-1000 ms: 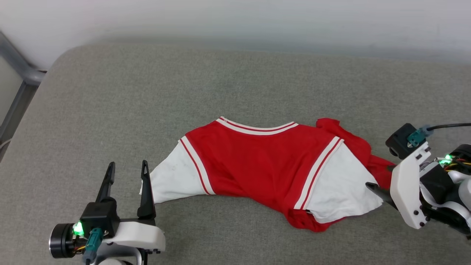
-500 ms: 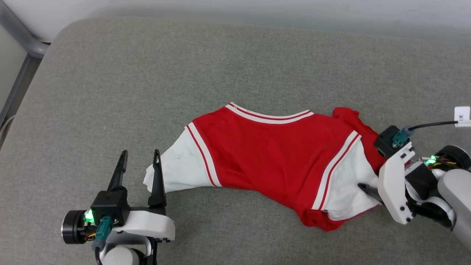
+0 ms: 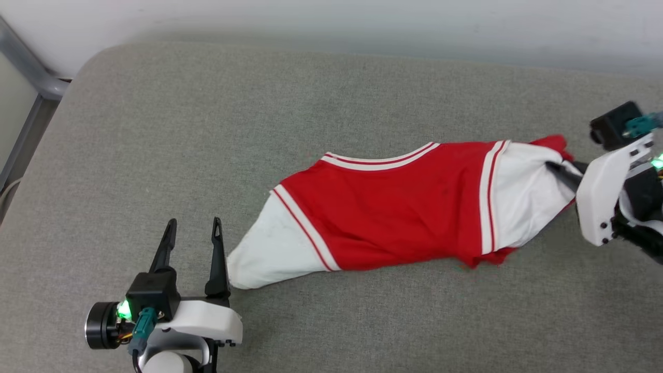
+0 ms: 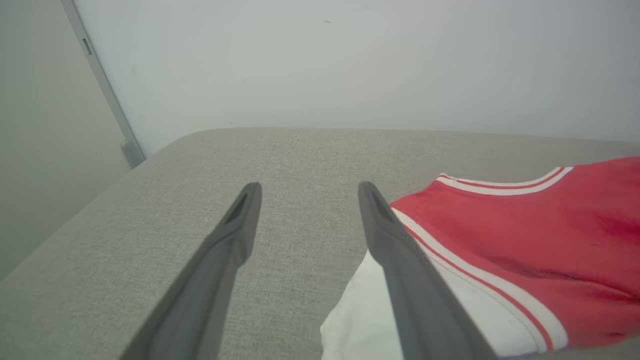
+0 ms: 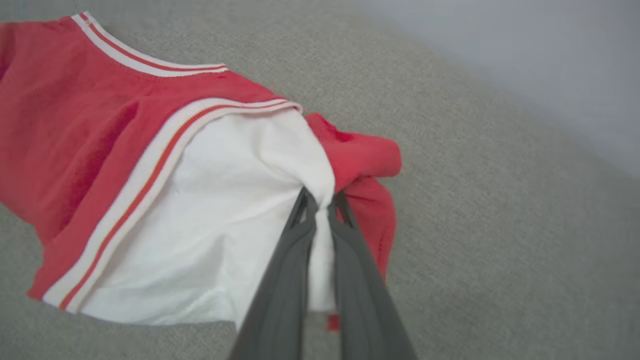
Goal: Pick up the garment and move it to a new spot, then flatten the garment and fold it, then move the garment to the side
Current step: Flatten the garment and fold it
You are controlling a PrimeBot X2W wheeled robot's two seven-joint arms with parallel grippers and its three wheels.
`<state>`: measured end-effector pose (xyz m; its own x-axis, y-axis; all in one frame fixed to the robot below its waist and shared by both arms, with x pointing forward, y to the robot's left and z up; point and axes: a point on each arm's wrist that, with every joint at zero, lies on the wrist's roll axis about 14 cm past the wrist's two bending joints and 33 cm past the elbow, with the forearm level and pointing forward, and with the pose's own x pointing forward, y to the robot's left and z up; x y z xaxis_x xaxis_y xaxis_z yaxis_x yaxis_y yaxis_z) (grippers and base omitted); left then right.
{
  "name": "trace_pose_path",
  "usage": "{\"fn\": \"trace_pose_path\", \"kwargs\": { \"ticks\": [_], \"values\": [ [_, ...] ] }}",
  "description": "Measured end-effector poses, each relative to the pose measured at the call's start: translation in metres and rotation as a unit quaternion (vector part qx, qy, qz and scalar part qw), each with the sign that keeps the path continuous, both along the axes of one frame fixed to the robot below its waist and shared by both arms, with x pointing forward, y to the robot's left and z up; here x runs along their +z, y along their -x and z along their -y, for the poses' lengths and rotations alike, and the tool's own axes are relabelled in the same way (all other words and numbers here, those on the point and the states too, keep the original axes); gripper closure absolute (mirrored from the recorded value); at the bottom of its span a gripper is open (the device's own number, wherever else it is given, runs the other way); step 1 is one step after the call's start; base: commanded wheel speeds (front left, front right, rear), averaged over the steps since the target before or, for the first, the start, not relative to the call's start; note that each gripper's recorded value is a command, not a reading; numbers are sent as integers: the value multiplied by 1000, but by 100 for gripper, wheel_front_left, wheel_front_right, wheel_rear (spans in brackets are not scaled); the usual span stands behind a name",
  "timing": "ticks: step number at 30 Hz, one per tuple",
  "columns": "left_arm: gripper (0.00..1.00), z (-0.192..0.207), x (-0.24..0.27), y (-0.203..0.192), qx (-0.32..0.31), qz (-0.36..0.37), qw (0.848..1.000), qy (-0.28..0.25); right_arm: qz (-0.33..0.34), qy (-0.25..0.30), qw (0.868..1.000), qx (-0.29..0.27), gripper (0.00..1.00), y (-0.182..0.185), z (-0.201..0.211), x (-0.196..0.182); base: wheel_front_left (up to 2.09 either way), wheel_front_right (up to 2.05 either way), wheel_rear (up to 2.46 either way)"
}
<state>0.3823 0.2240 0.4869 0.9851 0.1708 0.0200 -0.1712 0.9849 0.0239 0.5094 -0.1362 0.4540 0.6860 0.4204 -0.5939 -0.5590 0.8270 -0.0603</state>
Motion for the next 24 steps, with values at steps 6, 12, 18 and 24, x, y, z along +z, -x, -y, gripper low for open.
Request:
{"fn": "trace_pose_path", "kwargs": {
  "ticks": [6,12,18,24],
  "values": [
    [0,0,3,9,1,4,1000,1,76,-20,997,-22,100,-9,22,38,0,0,0],
    [0,5,5,18,-4,7,1000,4,102,-20,994,-29,100,17,41,43,0,0,0],
    [0,12,7,26,-14,11,1000,9,68,-33,996,-54,100,66,58,13,0,0,0],
    [0,18,9,31,-25,15,1000,9,5,-48,994,-95,100,123,74,-33,0,0,0]
  ]
}}
